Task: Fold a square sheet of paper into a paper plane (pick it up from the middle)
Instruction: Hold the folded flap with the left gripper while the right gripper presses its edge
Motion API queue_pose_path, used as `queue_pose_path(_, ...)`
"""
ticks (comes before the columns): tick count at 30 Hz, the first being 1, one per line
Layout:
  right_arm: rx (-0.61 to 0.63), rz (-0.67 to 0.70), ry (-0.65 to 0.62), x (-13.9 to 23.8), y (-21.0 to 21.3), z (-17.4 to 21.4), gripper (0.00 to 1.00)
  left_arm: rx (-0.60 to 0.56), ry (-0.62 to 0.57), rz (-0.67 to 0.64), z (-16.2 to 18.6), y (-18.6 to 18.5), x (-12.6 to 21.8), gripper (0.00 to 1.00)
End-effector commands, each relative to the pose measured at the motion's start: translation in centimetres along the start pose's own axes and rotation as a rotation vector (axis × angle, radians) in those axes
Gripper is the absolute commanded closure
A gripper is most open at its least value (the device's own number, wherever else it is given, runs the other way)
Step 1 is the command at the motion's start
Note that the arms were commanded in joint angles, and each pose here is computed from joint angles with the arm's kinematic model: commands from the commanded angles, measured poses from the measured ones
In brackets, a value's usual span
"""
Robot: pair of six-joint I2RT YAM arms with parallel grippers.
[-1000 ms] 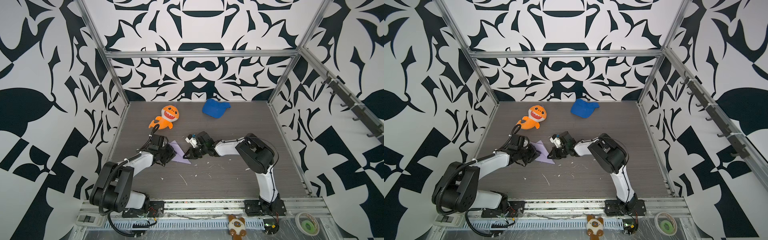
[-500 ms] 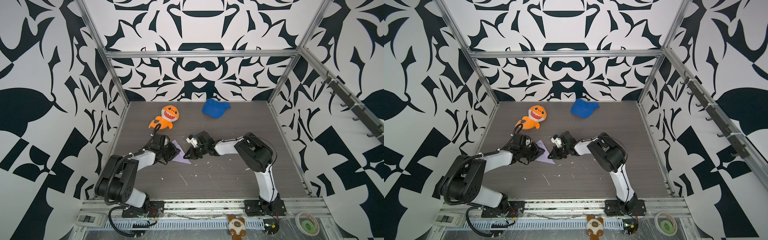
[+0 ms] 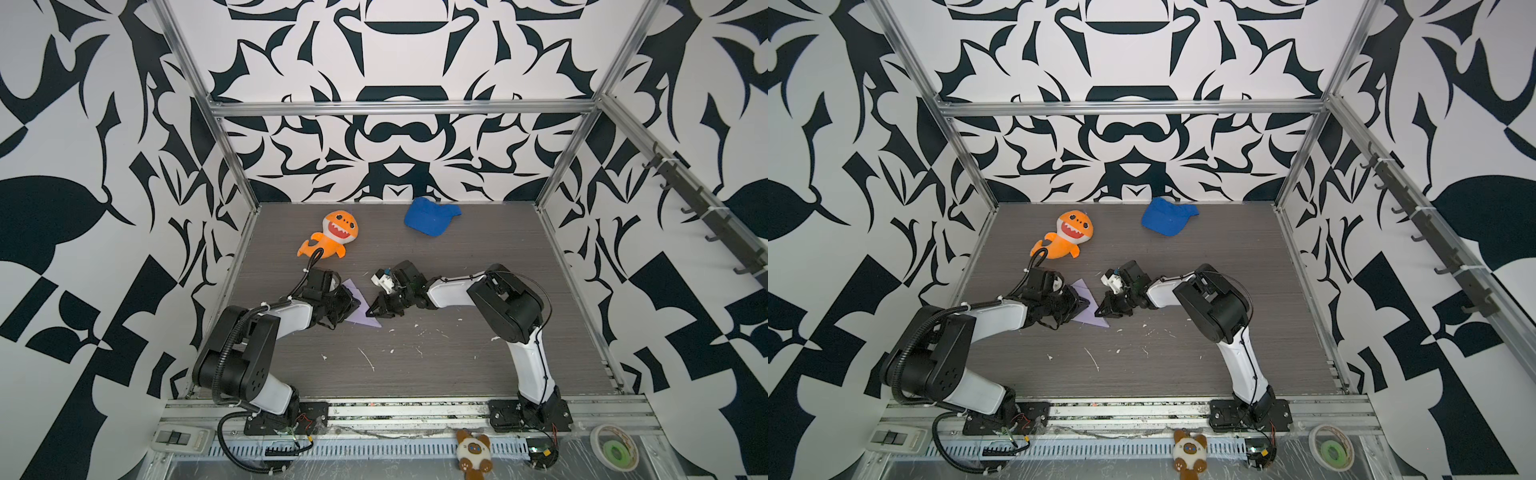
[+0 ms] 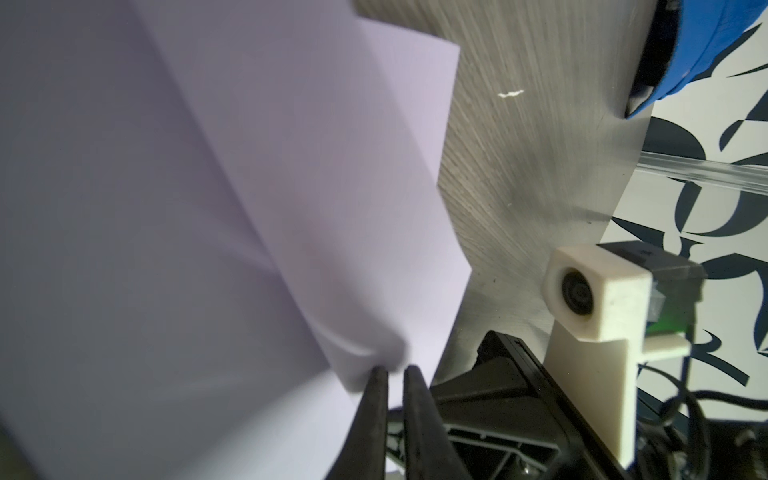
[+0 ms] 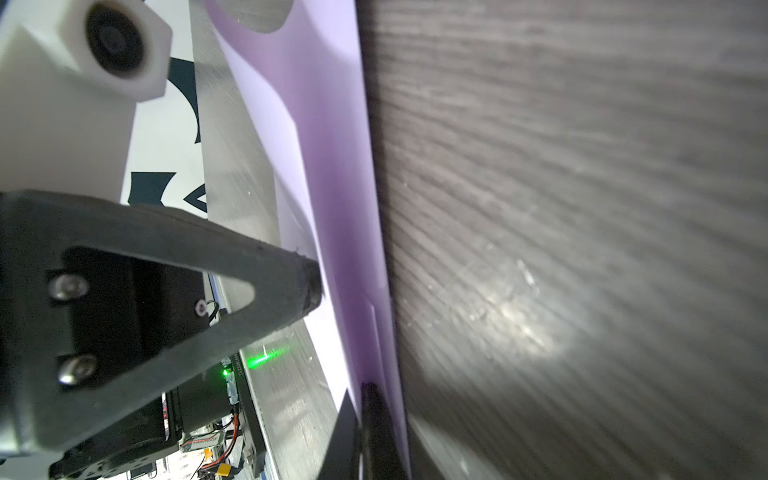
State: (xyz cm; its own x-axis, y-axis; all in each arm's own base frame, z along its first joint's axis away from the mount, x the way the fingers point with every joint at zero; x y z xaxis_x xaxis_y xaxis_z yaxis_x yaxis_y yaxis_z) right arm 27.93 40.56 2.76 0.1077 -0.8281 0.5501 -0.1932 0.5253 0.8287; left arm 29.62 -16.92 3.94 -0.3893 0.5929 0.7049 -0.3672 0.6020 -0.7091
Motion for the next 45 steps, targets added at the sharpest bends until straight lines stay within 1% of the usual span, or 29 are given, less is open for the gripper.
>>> queue_pose_path(1, -0.036, 0.052, 0.023, -0.3, -1.4, 0.2, 0.95, 0.011, -0.006, -0.028, -0.3, 0.2, -0.1, 0.87)
queue_pose_path(5, -0.055, 0.065, 0.040, -0.4, -1.8, 0.4, 0.96, 0.014, -0.006, -0.031, -0.3, 0.3, -0.2, 0.87)
queue_pose_path(15, -0.075, 0.125, 0.088, -0.5, -2.9, 0.9, 0.96, -0.018, -0.005, 0.039, -0.4, -1.2, 0.0, 0.85)
queue_pose_path(20, -0.084, 0.165, 0.102, -0.6, -3.7, 1.2, 0.96, -0.026, 0.006, 0.049, -0.2, -1.2, -0.2, 0.85)
queue_pose_path(24, -0.085, 0.202, 0.113, -0.5, -4.4, 1.3, 0.96, -0.017, 0.014, 0.031, 0.0, -0.6, -0.5, 0.86)
queue_pose_path(28, -0.084, 0.223, 0.118, -0.4, -4.7, 1.4, 0.95, 0.008, 0.005, -0.034, 0.0, 0.7, -0.6, 0.88)
queue_pose_path(31, -0.081, 0.226, 0.120, -0.4, -4.7, 1.4, 0.92, 0.020, -0.002, -0.058, -0.1, 1.3, -0.6, 0.89)
queue_pose_path(38, -0.067, 0.209, 0.128, -0.4, -4.3, 1.5, 0.88, 0.032, -0.007, -0.078, -0.1, 1.8, -0.7, 0.90)
queue_pose_path(42, -0.071, 0.208, 0.127, -0.2, -4.4, 1.4, 0.88, 0.027, 0.000, -0.064, -0.1, 1.5, -0.9, 0.90)
queue_pose_path(45, -0.074, 0.214, 0.129, -0.2, -4.7, 1.6, 0.90, 0.015, 0.002, -0.043, -0.2, 1.1, -0.9, 0.90)
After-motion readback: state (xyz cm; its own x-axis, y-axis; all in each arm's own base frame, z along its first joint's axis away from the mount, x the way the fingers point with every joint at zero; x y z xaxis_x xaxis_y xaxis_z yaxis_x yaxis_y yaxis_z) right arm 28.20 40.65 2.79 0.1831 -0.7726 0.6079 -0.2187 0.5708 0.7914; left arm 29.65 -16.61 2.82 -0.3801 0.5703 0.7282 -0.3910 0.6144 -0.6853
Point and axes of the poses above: each gripper's point midway between its finger pads, its own x axis back along the fingers, its own y axis along the line the jaws close on, z = x × y, the point moved 1 cm from there along x, back along the fingers, and after that the axes turned 3 degrees about -x, right-handed, at the moved point
